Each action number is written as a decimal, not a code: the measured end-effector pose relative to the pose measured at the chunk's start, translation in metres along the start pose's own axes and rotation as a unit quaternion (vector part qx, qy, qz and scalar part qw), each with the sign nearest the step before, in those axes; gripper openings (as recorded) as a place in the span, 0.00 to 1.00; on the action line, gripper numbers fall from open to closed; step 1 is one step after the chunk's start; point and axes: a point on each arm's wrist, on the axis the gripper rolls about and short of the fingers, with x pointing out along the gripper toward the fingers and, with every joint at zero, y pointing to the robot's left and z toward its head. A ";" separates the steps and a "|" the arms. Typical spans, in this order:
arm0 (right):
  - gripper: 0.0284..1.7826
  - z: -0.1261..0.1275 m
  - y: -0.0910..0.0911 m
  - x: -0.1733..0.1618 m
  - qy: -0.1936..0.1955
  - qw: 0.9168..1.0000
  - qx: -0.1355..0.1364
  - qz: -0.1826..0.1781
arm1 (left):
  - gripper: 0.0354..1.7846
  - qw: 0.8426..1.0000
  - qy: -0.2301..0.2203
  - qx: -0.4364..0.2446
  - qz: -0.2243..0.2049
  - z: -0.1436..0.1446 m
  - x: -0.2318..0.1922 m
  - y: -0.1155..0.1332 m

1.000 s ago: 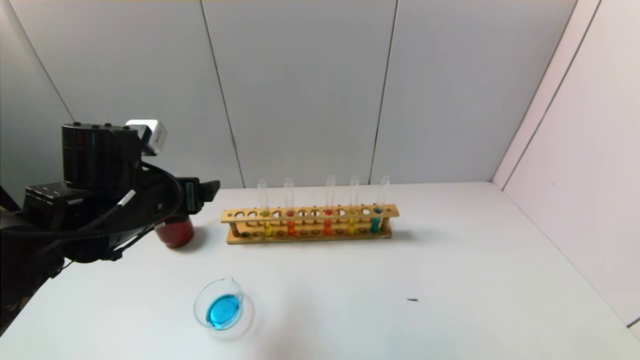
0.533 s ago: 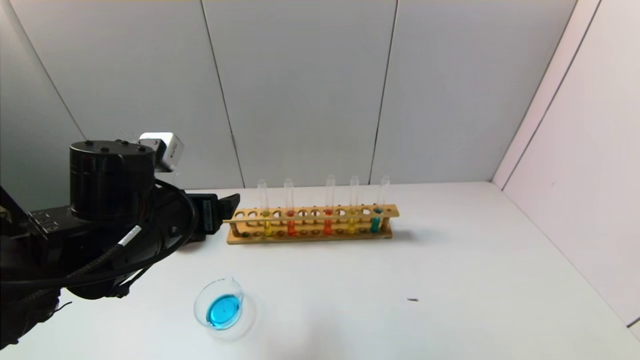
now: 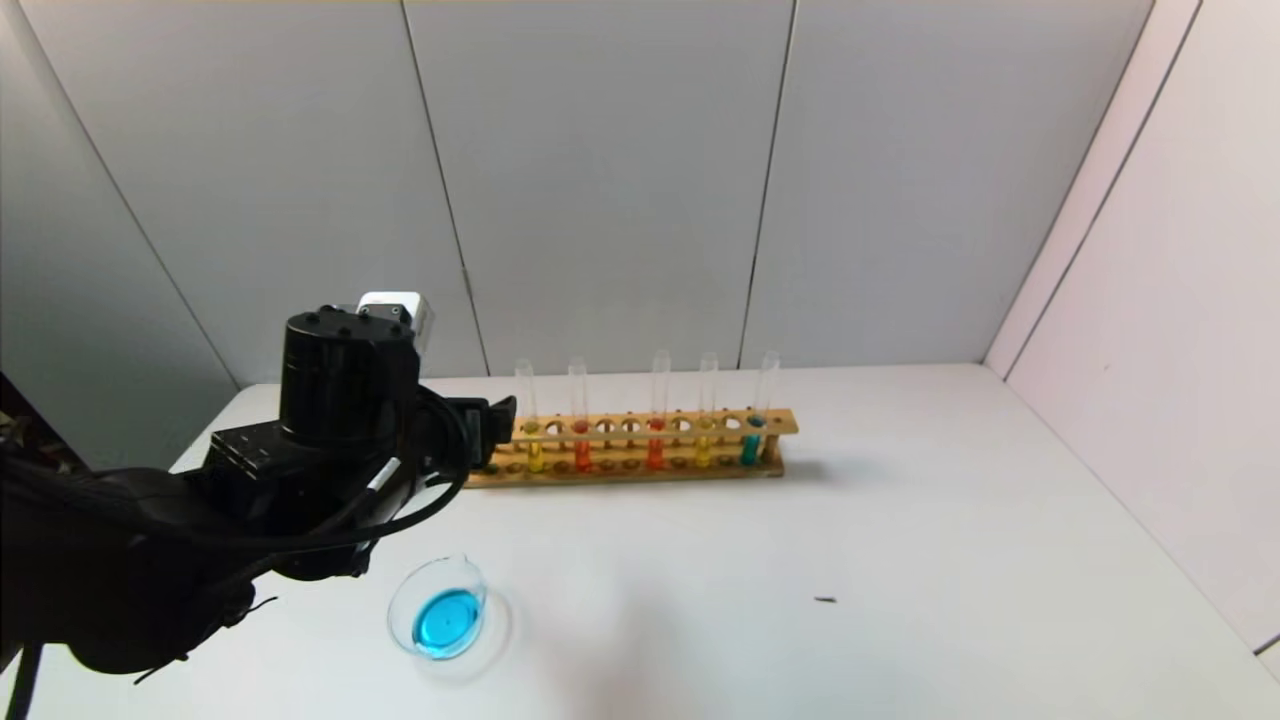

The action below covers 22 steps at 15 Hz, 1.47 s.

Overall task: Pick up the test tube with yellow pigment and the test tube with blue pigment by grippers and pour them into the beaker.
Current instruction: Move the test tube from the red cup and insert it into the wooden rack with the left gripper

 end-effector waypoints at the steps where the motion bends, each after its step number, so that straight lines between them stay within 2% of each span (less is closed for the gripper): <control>1: 0.95 0.000 0.000 0.000 0.000 1.000 0.000 0.000 | 0.98 1.000 0.002 0.001 0.001 -0.004 0.006 -0.002; 6: 0.95 0.000 0.000 0.000 0.000 1.000 0.000 0.000 | 0.98 1.000 0.018 0.009 0.005 -0.017 0.024 -0.009; 17: 0.95 0.000 0.000 0.000 0.000 1.000 0.000 0.000 | 0.98 1.000 0.009 0.005 0.006 -0.008 0.056 -0.024; 22: 0.95 0.000 0.000 0.000 0.000 1.000 0.000 0.000 | 0.98 1.000 0.013 0.008 0.014 -0.013 0.079 -0.029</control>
